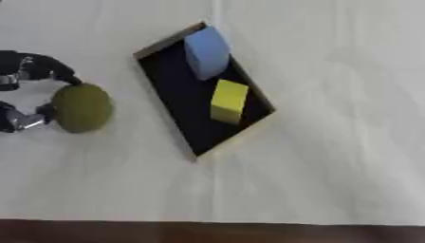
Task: Pick up objects on the table and place them in the box.
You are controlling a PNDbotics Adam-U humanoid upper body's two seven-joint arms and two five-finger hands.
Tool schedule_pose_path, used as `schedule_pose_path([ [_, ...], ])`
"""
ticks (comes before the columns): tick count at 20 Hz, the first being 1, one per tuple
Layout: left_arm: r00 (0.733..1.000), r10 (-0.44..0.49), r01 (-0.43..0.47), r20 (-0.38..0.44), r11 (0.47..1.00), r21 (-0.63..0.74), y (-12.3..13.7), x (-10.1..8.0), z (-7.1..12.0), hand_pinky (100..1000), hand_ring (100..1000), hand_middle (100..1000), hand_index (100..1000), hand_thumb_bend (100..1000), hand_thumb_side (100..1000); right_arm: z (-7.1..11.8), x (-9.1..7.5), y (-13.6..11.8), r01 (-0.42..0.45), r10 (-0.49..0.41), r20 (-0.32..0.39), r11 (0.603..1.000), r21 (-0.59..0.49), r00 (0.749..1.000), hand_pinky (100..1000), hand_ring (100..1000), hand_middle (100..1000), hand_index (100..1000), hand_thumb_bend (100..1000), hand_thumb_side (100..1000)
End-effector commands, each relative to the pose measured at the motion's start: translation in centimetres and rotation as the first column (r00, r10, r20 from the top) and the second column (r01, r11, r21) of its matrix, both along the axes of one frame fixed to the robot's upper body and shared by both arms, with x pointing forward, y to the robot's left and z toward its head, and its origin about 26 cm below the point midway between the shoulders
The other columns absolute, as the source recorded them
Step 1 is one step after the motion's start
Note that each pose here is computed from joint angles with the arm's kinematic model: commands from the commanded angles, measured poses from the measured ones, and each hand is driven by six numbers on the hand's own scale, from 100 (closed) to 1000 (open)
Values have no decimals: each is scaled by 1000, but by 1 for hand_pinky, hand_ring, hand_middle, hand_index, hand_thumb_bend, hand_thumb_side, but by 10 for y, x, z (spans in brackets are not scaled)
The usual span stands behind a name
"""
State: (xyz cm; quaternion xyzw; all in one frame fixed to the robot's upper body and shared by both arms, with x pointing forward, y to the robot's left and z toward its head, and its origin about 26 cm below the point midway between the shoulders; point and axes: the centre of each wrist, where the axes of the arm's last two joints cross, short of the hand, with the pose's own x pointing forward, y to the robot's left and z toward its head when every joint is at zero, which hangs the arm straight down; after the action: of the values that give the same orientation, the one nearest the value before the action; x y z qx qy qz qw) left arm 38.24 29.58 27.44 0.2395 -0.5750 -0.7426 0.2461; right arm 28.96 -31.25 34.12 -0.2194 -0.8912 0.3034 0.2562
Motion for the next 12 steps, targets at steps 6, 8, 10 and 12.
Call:
schedule_pose_path([
  [6,997,-16,9,70,996,93,0,1,5,990,937,802,945,246,408,6,-5,-1,0,0,6,1000,3,1000,860,765,618,759,100,503],
  [8,996,3,-10,88,997,79,1,4,3,970,923,777,922,245,426,5,-4,-1,-2,2,-1,1000,7,1000,859,763,615,757,100,504],
  [10,994,21,-28,104,997,66,1,6,0,934,893,725,884,242,415,4,-4,-1,-3,3,-7,1000,10,1000,859,761,614,755,100,505],
  [12,992,35,-41,123,998,47,1,8,-2,886,839,638,838,213,356,3,-4,-2,-2,2,-11,1000,15,1000,859,761,613,754,100,506],
])
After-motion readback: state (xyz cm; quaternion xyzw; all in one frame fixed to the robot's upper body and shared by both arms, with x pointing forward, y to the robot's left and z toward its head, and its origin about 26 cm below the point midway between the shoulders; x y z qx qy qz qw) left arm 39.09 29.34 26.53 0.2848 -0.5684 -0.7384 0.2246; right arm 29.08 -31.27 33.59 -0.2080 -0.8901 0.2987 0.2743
